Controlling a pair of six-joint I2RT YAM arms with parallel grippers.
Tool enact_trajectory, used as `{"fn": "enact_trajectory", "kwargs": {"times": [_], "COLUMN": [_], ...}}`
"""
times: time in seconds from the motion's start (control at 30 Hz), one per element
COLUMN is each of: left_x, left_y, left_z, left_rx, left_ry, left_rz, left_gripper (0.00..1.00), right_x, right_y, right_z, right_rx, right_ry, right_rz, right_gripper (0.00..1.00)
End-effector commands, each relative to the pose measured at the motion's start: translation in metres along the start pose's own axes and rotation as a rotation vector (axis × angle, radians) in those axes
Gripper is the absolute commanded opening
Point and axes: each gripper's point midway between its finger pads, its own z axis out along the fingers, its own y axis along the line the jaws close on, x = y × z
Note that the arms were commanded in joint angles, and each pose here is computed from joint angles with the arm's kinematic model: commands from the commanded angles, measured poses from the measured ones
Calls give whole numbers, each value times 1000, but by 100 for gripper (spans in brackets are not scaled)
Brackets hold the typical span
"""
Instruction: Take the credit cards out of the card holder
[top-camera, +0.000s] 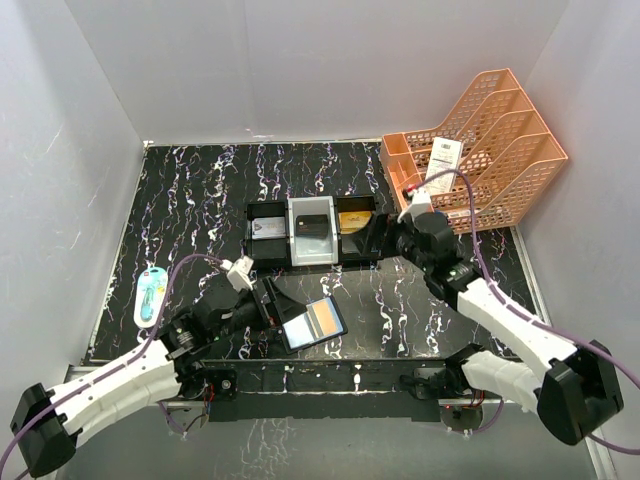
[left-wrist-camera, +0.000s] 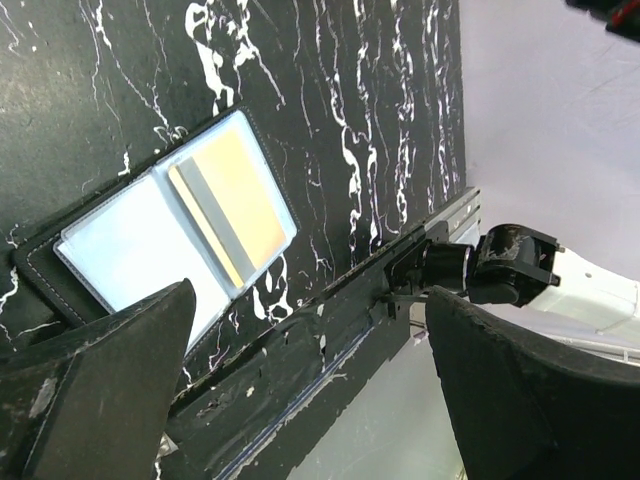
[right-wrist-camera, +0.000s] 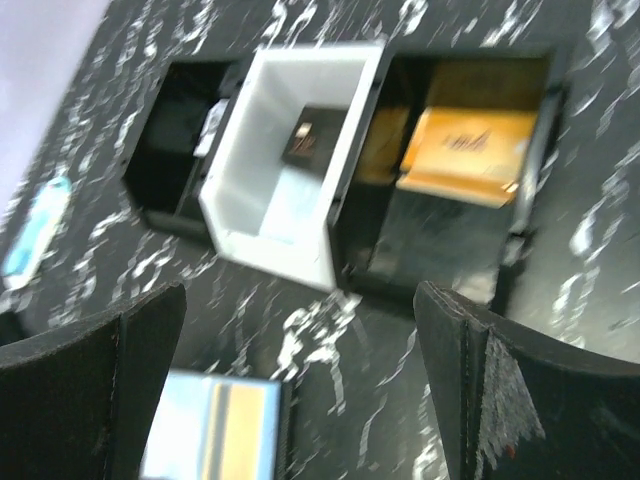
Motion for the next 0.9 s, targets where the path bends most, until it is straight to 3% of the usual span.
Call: {"fn": "enact_trajectory", "kwargs": {"times": [0.0,0.17,0.33,0.87], "left_x": [8,18,24,45], "left_y": [-13,-20,-15,70], "left_z": [7,19,31,29], "left_rx": [38,45,-36,-506], "left_ry": [66,123,123,174], "left_rz": [-18,-1,21,65], "left_gripper": [96,94,94,84], "right_x": [25,56,85,147], "right_y": [40,65,55,69], "right_z": [-19,-25,-21,-18], "right_rx": [-223,-389,-324,-292], "right_ry": [39,177,345,571], "right_rz": [275,348,309,316], "right_gripper": [98,96,92,55]}}
